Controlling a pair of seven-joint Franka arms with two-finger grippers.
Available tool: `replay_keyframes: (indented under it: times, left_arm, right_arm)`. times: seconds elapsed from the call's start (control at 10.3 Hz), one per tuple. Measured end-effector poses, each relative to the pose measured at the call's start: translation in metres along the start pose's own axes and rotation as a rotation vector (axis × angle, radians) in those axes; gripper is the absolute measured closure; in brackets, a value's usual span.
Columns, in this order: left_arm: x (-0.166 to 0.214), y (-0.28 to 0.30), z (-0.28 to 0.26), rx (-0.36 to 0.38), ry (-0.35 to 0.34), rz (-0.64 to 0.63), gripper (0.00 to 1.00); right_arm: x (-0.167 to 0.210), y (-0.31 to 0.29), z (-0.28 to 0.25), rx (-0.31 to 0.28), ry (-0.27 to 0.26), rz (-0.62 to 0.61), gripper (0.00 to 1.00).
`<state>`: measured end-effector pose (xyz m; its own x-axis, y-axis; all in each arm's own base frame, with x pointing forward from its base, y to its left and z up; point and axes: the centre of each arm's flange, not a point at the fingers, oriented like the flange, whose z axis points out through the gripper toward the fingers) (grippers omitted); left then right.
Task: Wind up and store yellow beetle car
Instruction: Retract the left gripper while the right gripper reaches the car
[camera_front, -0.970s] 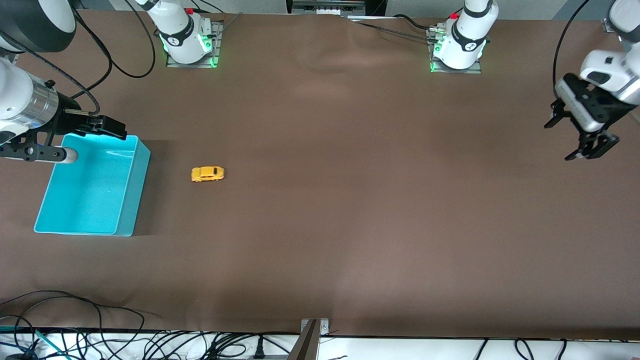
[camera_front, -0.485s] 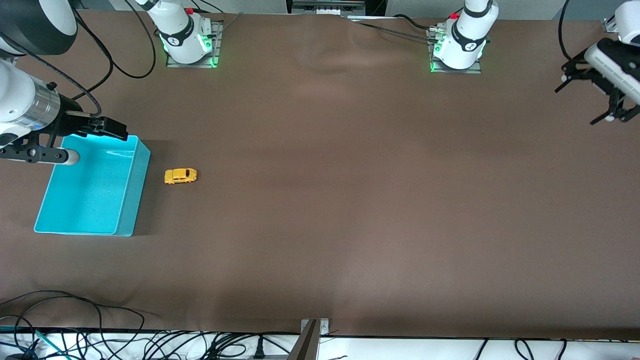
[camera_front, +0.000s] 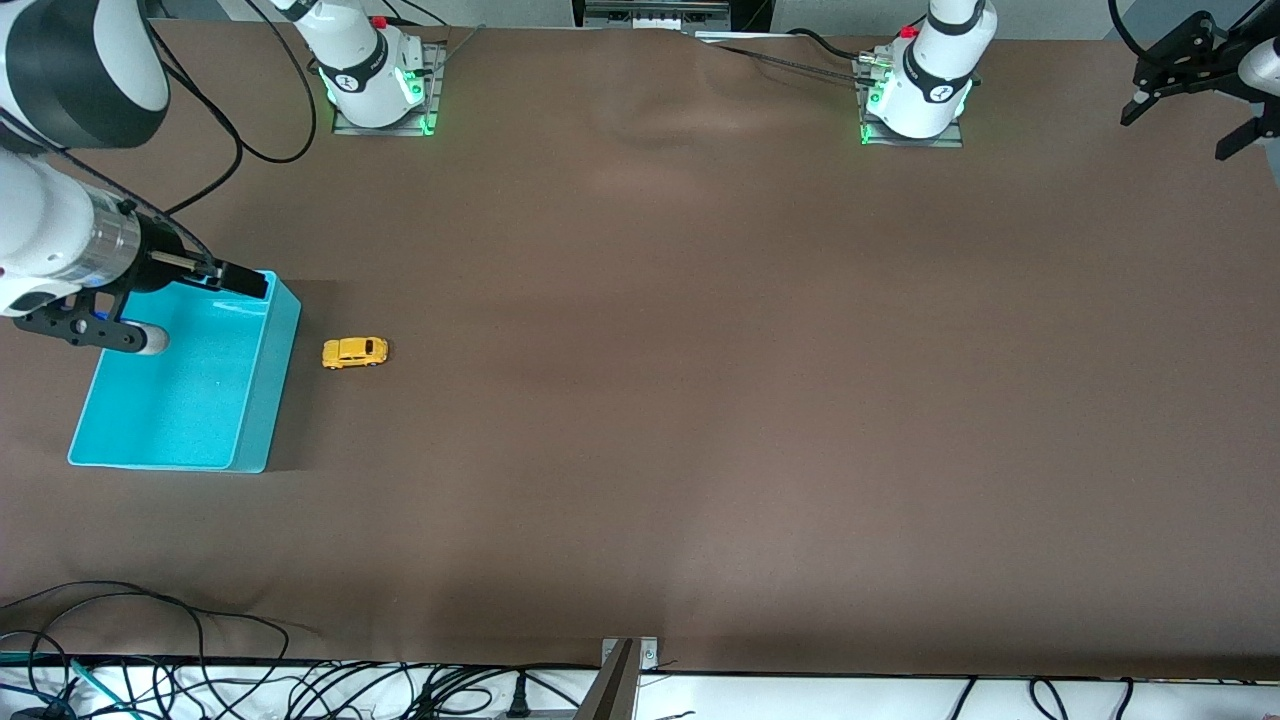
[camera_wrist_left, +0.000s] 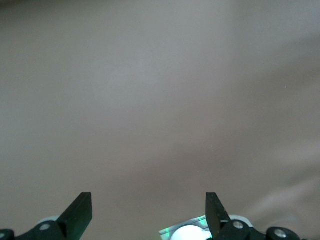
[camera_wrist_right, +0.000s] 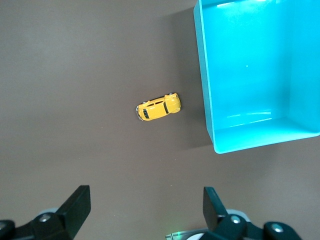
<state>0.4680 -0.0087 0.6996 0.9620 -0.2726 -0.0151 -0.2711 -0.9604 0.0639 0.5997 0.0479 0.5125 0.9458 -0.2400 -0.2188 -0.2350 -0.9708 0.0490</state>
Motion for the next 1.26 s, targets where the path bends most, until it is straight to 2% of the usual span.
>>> replay_keyframes:
  times: [0.29,0.68,1.07,1.26]
  left_arm:
    - [0.003,0.026,-0.004,0.010,-0.009,-0.086,0.00]
    - [0.005,0.023,-0.001,0.007,-0.017,-0.107,0.00]
    - [0.034,0.010,0.040,-0.007,-0.103,-0.119,0.00]
    - [0.040,0.007,0.048,-0.011,-0.120,-0.123,0.00]
  right_arm:
    - [0.011,-0.001,0.018,-0.003,-0.028,0.115,0.00]
    - [0.026,-0.005,0.045,-0.008,-0.058,0.270,0.00]
    - [0.041,-0.013,0.095,0.005,-0.045,0.389,0.00]
    - [0.041,-0.018,0.116,0.007,-0.041,0.439,0.00]
